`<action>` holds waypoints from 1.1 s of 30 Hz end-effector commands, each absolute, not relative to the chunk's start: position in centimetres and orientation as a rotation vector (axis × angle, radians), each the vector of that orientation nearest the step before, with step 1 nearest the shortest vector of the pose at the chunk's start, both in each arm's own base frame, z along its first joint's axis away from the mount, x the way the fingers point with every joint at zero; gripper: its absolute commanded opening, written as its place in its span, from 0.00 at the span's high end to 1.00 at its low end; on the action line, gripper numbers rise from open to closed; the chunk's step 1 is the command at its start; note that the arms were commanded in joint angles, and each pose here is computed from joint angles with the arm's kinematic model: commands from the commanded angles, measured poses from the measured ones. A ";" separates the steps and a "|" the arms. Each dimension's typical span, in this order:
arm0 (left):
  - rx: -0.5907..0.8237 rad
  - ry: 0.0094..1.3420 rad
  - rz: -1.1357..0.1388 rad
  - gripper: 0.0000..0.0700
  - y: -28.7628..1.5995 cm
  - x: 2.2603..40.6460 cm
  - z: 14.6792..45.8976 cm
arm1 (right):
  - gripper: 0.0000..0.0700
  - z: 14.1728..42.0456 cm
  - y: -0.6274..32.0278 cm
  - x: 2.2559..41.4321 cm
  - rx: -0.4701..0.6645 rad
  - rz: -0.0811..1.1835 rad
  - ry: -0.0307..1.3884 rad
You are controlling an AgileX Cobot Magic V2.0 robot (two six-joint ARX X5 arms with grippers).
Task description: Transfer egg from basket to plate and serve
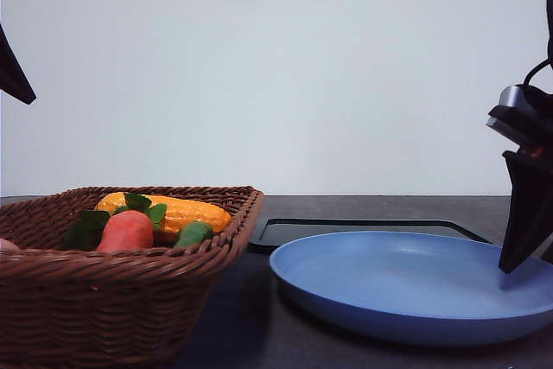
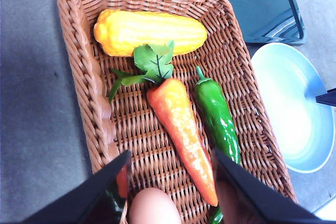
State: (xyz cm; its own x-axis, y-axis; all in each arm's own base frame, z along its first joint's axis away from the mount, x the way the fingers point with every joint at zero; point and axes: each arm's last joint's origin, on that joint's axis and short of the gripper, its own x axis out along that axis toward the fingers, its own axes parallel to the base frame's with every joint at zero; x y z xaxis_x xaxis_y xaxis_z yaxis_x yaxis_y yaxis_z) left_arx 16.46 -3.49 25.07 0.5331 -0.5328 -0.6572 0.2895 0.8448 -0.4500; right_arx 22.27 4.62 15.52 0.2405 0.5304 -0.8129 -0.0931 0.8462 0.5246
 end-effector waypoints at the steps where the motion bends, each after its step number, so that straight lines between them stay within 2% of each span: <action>1: -0.304 0.872 -0.508 0.55 -3.6 16.7 25.5 | 0.93 15.2 4.8 22.4 0.422 0.442 1.278; 4: -0.308 0.877 -0.516 0.55 -3.6 16.7 25.4 | 1.00 15.2 4.8 22.5 0.423 0.439 1.274; 10: -0.335 0.881 -0.587 0.55 -3.9 16.6 25.5 | 1.00 15.8 4.6 22.4 0.435 0.430 1.252; 15: -0.342 0.892 -0.670 0.41 -4.6 16.3 25.6 | 1.00 17.4 4.0 21.8 0.442 0.414 1.184; 22: -0.367 0.961 -0.741 0.39 -6.3 15.6 25.6 | 1.00 20.5 2.2 20.2 0.437 0.338 1.040; 25: -0.319 1.017 -0.700 0.39 -7.2 15.0 25.5 | 1.00 21.7 1.4 19.4 0.447 0.314 0.980; 28: -0.211 1.059 -0.607 0.39 -8.0 14.2 25.8 | 1.00 22.6 0.8 18.7 0.454 0.294 0.932; 33: -0.099 1.079 -0.482 0.39 -9.0 13.3 27.0 | 1.00 23.2 0.4 18.1 0.456 0.280 0.891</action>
State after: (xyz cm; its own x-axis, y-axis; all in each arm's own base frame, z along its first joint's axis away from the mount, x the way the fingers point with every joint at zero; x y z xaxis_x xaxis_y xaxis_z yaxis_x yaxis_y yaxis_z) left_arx 13.12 -8.73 26.58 0.3648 -0.4362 -0.8226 0.3520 0.8825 -0.3118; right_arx 17.92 0.44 23.02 0.5954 0.4149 -0.6881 -0.0493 0.8736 0.4841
